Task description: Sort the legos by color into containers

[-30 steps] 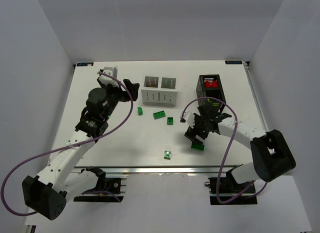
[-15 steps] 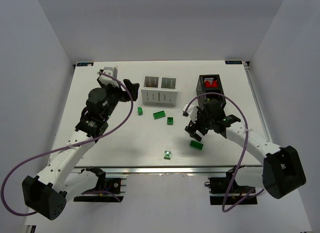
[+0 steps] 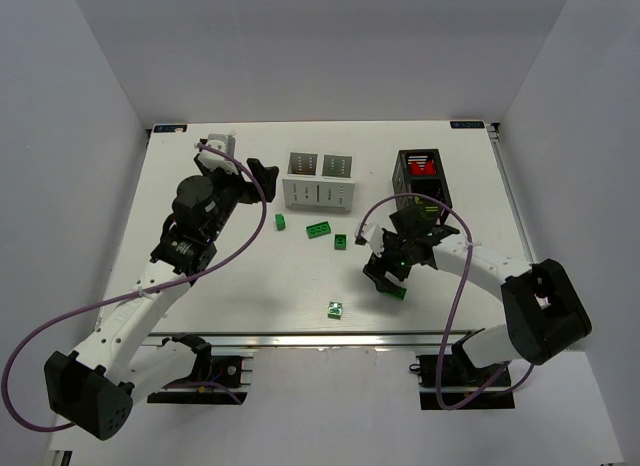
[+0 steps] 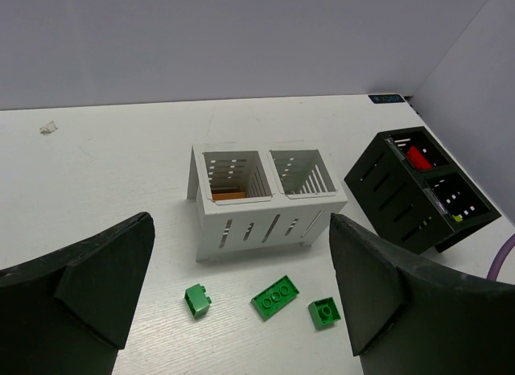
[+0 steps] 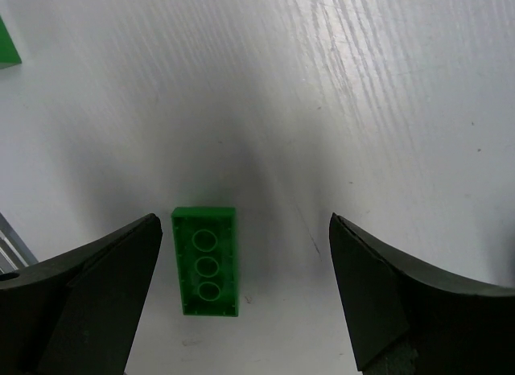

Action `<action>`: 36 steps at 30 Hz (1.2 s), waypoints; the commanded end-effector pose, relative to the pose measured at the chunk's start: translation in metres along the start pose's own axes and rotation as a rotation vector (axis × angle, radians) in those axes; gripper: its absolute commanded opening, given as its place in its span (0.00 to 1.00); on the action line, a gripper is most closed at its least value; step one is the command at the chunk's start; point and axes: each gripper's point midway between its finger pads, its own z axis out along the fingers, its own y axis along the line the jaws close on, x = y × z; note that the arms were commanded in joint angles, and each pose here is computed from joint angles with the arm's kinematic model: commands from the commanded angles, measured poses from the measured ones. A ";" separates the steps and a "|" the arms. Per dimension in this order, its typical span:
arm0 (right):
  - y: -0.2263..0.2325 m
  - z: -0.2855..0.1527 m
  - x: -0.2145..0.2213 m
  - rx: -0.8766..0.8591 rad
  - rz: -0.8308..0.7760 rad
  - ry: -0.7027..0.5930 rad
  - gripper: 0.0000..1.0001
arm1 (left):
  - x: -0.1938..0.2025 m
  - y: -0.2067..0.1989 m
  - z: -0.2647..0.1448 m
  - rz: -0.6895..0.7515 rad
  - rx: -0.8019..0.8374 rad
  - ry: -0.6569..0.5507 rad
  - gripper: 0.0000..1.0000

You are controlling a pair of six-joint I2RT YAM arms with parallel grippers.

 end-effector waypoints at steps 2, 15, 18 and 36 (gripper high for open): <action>0.000 -0.003 -0.012 0.007 -0.016 -0.016 0.89 | 0.001 0.001 -0.001 0.013 -0.004 -0.005 0.98; 0.011 0.012 0.013 0.008 -0.048 0.100 0.89 | 0.004 0.002 0.001 0.015 -0.011 0.003 0.98; 0.010 0.011 0.016 0.028 -0.060 0.111 0.87 | 0.004 0.002 0.001 0.015 -0.010 0.002 0.98; 0.019 0.009 0.026 -0.002 -0.073 0.152 0.29 | 0.002 0.002 -0.001 0.013 -0.008 -0.002 0.98</action>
